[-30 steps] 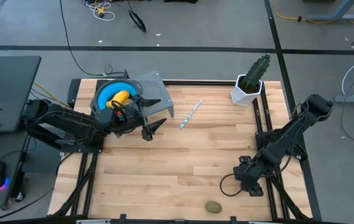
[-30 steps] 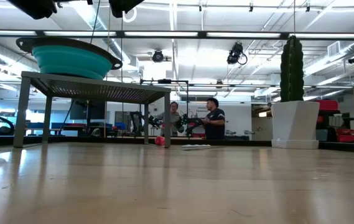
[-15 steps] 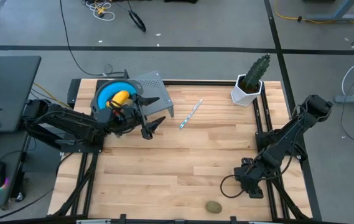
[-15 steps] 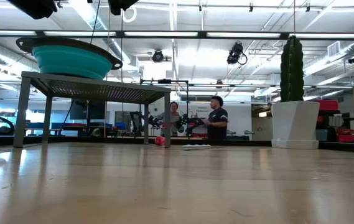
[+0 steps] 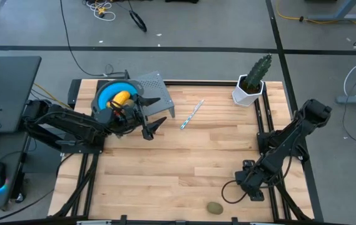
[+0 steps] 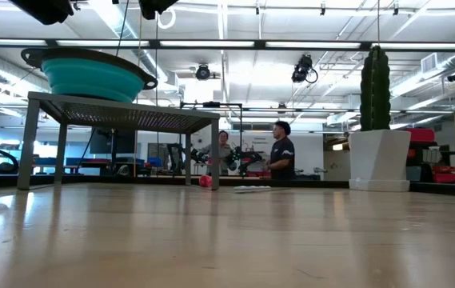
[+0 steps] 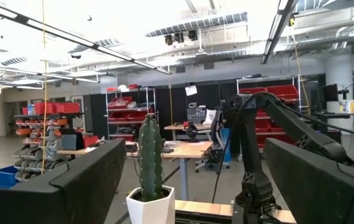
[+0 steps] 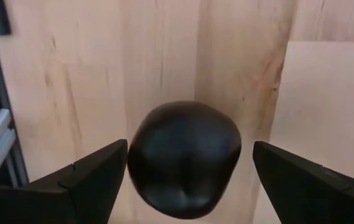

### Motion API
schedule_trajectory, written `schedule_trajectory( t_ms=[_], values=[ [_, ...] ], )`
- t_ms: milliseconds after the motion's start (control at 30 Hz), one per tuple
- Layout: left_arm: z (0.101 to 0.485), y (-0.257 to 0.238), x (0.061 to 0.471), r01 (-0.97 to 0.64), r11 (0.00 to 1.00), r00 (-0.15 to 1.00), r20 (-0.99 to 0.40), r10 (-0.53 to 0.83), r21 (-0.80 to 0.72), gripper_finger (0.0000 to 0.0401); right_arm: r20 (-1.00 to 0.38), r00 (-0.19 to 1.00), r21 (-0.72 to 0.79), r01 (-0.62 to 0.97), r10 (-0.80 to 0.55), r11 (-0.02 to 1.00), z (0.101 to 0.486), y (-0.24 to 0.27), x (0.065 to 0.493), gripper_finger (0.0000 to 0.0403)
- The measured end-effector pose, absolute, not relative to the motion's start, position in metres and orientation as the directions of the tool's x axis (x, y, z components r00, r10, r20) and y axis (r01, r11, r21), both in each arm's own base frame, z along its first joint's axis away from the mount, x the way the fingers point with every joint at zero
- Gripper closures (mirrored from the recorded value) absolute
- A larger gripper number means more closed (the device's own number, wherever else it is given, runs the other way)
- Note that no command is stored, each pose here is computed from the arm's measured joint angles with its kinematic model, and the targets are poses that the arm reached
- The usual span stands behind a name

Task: Pick & Place Fruit
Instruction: Put the black plum into the blue strainer bowl

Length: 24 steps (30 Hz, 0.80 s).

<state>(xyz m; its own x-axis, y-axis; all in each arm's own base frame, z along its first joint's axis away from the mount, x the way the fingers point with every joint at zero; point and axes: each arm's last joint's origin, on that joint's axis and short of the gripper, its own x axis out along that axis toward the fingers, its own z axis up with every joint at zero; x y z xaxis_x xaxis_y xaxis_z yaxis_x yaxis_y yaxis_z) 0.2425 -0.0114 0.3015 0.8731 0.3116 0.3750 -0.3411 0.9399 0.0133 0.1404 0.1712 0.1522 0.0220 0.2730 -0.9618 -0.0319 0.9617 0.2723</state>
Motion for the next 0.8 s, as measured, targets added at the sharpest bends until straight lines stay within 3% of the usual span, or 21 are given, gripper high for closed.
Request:
schedule_trajectory(
  t_ms=[233,600,800],
  values=[
    [0.3014,-0.0113,0.2425,-0.348,0.937,0.872,0.374,0.316,0.02,0.0012,-0.966,0.012,0.259,-0.05,0.259,0.965,0.1497,0.171,0.1405,0.0053],
    [0.3002,-0.0113,0.243,-0.338,0.941,0.877,0.362,0.315,0.0,0.0012,-0.962,-0.003,0.271,-0.054,0.272,0.961,0.1498,0.1714,0.1401,0.0119],
    [0.3002,-0.0113,0.243,-0.338,0.941,0.877,0.362,0.315,0.001,0.0012,-0.942,0.012,0.334,-0.063,0.336,0.94,0.1514,0.1762,0.1434,0.0133]
  ],
)
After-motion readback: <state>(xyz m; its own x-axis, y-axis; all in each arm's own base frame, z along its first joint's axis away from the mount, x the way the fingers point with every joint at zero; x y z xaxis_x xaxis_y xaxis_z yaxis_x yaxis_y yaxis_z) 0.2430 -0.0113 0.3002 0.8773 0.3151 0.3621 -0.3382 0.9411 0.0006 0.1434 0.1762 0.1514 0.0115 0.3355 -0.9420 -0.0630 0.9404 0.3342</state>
